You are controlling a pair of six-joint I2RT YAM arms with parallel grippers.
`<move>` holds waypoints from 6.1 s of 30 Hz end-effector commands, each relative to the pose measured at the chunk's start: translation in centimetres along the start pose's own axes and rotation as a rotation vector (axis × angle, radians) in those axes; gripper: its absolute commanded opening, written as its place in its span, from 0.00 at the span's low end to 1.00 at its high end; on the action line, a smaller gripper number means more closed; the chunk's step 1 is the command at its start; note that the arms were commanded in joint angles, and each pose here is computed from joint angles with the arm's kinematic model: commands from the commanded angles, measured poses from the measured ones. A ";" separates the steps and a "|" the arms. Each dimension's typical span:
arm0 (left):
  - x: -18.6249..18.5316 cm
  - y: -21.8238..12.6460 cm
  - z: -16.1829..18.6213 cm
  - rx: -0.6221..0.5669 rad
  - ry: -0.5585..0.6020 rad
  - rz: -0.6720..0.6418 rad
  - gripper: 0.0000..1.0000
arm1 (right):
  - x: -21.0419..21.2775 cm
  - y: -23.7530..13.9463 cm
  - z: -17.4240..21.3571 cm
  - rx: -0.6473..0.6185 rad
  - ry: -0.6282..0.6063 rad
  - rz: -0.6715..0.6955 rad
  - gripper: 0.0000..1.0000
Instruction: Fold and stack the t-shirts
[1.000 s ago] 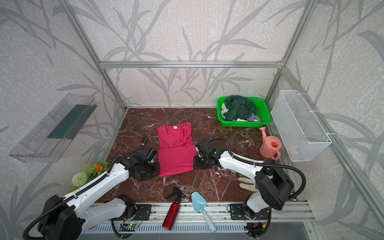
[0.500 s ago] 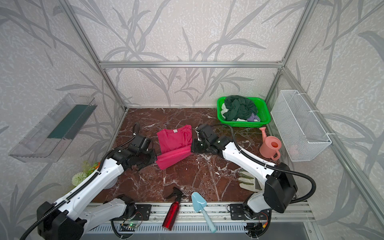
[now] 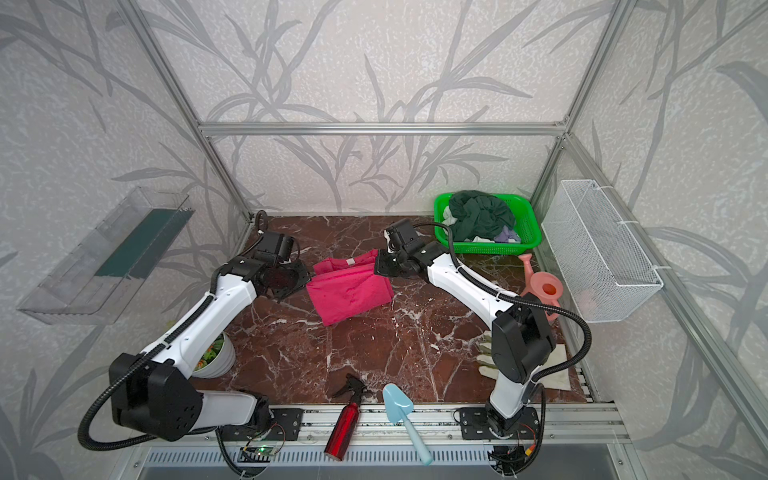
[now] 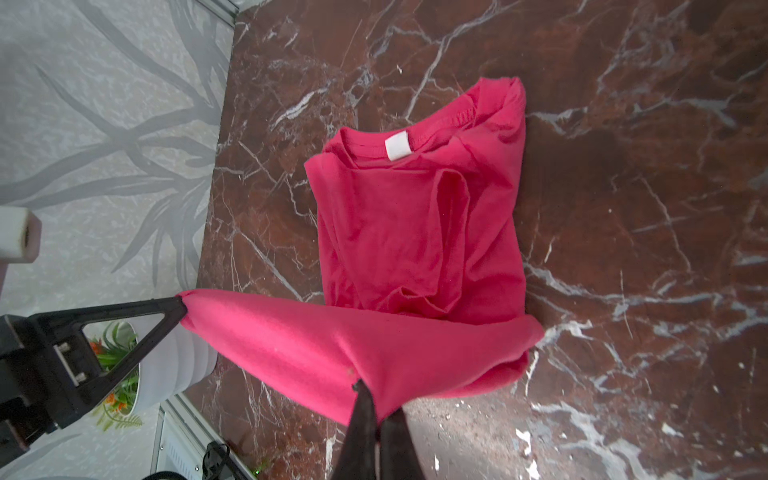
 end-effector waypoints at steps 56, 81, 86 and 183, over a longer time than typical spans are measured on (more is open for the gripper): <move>1.4 17.7 -8.4 -0.077 0.014 0.146 0.00 | -5.9 17.2 -9.3 0.041 -0.023 0.004 0.03; 1.0 17.3 -11.5 -0.149 0.016 0.092 0.00 | -6.5 16.9 -11.1 -0.065 0.027 0.111 0.00; 1.5 19.9 -11.9 -0.152 0.019 0.048 0.00 | -8.1 18.8 -11.1 -0.071 0.033 0.143 0.20; 0.7 13.9 -3.8 0.034 0.073 0.156 0.51 | -10.0 7.8 1.0 0.058 0.138 0.022 0.36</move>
Point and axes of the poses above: each gripper's point midway between its finger pads, its own y axis out along the fingers, its own x axis along the line the jaws close on, z = x × y, the point moved 7 cm from there along -y, back along the fingers, and after that the axes turned 12 degrees about y, right-handed, at the moved point
